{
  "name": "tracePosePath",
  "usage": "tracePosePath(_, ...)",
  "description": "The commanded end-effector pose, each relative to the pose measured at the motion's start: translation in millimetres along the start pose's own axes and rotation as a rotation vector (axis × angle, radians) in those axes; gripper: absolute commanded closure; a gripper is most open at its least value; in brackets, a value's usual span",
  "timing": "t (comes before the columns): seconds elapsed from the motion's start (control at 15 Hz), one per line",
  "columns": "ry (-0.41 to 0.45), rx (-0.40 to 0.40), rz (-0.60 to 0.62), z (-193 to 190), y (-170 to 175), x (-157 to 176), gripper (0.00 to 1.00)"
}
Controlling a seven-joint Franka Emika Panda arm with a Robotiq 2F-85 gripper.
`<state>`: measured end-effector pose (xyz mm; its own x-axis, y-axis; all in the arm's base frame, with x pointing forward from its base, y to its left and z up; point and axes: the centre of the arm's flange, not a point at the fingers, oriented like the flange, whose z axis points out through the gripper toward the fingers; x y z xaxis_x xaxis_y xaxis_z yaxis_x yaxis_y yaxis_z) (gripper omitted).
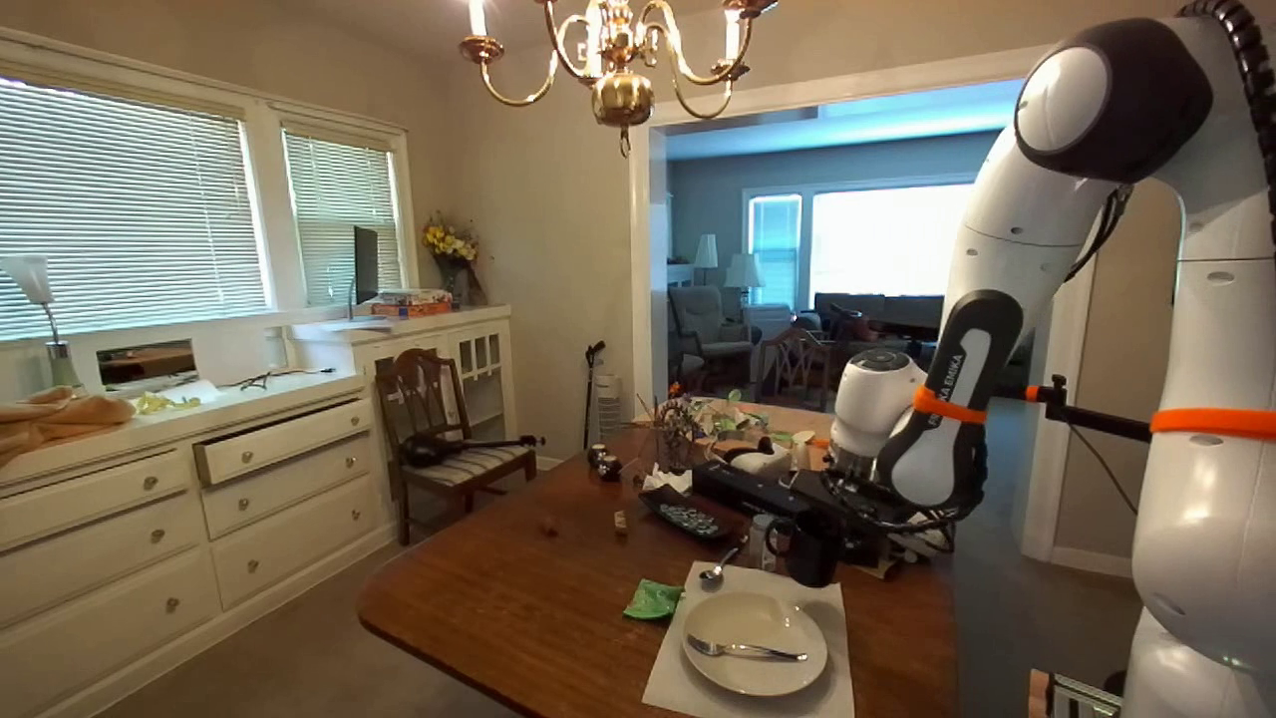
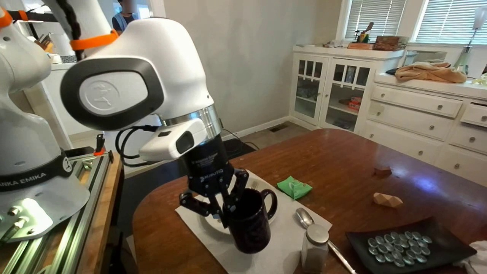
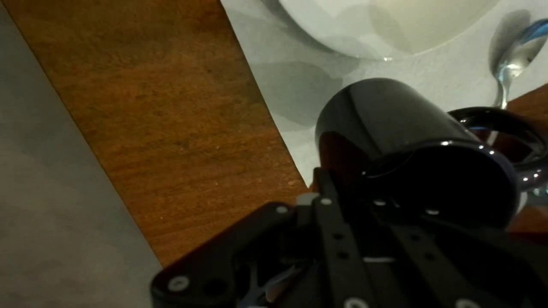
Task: Move the cup forward
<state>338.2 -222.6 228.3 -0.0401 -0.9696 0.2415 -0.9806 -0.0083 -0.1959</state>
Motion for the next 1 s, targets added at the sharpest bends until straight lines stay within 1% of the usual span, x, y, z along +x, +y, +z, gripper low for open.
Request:
tracePosePath(0.0,-0.101,-0.044,0.057,8.6,-16.7,3.3,0.98)
tracePosePath(0.13,-0.114,-0.082,0.097,13.2,-14.7,-1.5,0.98)
tracePosePath(0.27,-0.113,-0.109,0.149,3.1,-7.4,1.6,0.98)
tracePosePath(0.6,-0.069,-0.155,0.269,-30.2,9.5,39.5,0.98)
tracePosePath(0.87,-0.078,-0.272,0.237,-26.2,13.9,57.8,0.98)
tracePosePath(0.93,-0.061,-0.303,0.221,-24.6,13.1,60.3,0.98)
